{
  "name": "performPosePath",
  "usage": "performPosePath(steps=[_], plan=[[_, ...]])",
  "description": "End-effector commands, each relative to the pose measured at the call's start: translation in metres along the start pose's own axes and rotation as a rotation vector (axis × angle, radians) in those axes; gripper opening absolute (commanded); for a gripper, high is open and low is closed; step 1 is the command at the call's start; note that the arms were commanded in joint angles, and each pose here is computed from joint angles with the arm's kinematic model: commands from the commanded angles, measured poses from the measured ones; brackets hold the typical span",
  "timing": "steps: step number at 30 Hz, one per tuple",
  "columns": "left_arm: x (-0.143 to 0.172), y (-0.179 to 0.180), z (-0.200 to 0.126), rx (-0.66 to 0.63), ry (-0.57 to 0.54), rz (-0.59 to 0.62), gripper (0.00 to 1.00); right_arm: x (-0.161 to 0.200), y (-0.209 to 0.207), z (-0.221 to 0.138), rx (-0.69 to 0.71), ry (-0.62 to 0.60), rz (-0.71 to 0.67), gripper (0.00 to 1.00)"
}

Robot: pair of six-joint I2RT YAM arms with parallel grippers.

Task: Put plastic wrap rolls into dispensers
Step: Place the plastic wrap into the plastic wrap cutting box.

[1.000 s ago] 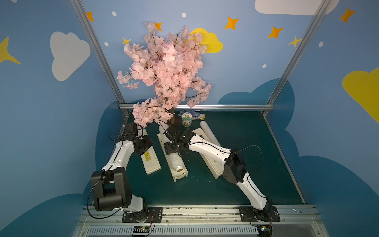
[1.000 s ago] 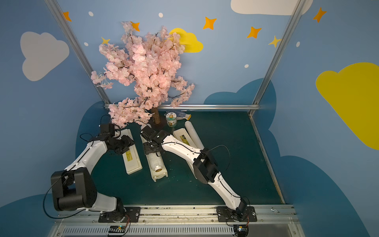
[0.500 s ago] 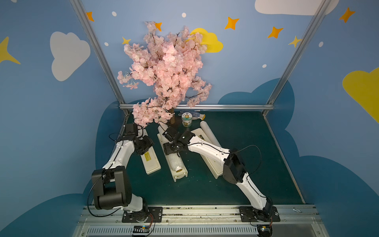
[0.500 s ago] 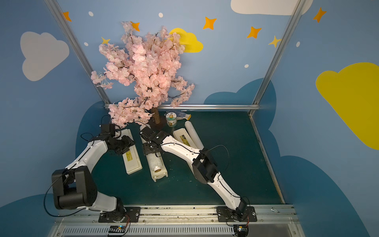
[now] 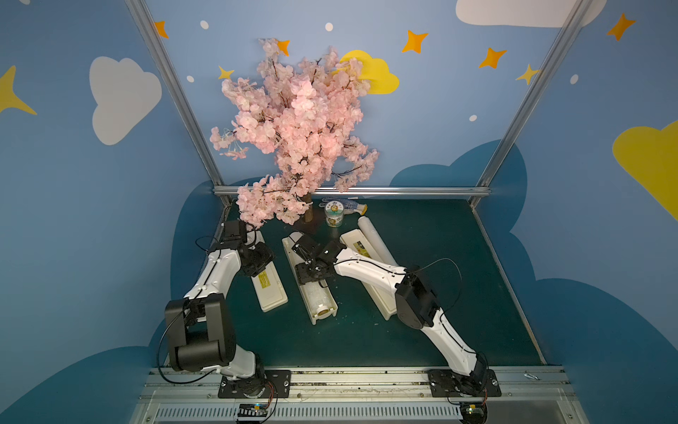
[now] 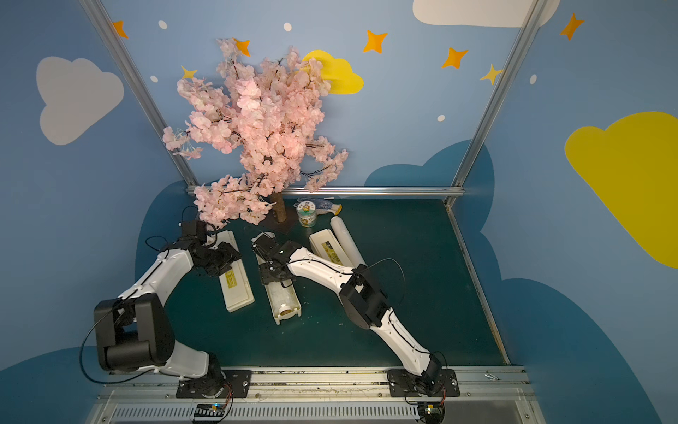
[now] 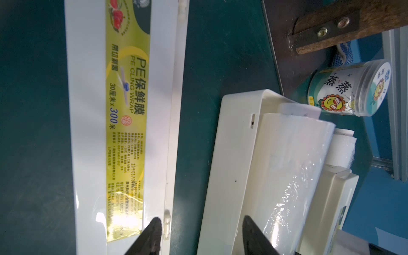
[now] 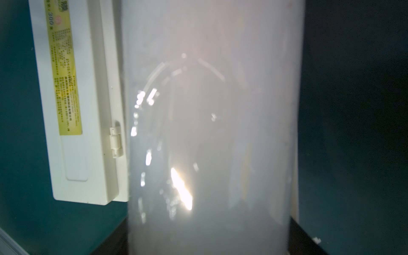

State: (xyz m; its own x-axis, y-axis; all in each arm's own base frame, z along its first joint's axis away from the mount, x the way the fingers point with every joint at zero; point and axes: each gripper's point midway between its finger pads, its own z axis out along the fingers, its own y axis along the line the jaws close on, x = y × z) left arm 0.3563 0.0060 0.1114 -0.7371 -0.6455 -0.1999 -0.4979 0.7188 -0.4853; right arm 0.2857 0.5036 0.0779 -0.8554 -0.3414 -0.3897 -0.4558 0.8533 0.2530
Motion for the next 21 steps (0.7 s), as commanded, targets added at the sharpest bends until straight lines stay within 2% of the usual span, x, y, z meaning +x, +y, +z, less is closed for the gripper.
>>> performPosePath(steps=[1,10,16,21], plan=[[-0.003,-0.001,-0.002,-0.002,0.007,0.007,0.59,-0.03,0.026,-0.04,-0.087,-0.116,0.002,0.02],[-0.005,0.001,-0.004,-0.02,-0.003,0.017,0.59,-0.011,0.023,-0.023,-0.072,-0.049,-0.002,0.06],[-0.005,0.005,-0.005,-0.037,-0.002,0.026,0.6,-0.006,0.022,-0.022,-0.065,-0.024,-0.006,0.19],[-0.008,0.008,-0.007,-0.064,-0.02,0.032,0.6,-0.004,0.024,-0.025,-0.069,-0.015,-0.022,0.37]])
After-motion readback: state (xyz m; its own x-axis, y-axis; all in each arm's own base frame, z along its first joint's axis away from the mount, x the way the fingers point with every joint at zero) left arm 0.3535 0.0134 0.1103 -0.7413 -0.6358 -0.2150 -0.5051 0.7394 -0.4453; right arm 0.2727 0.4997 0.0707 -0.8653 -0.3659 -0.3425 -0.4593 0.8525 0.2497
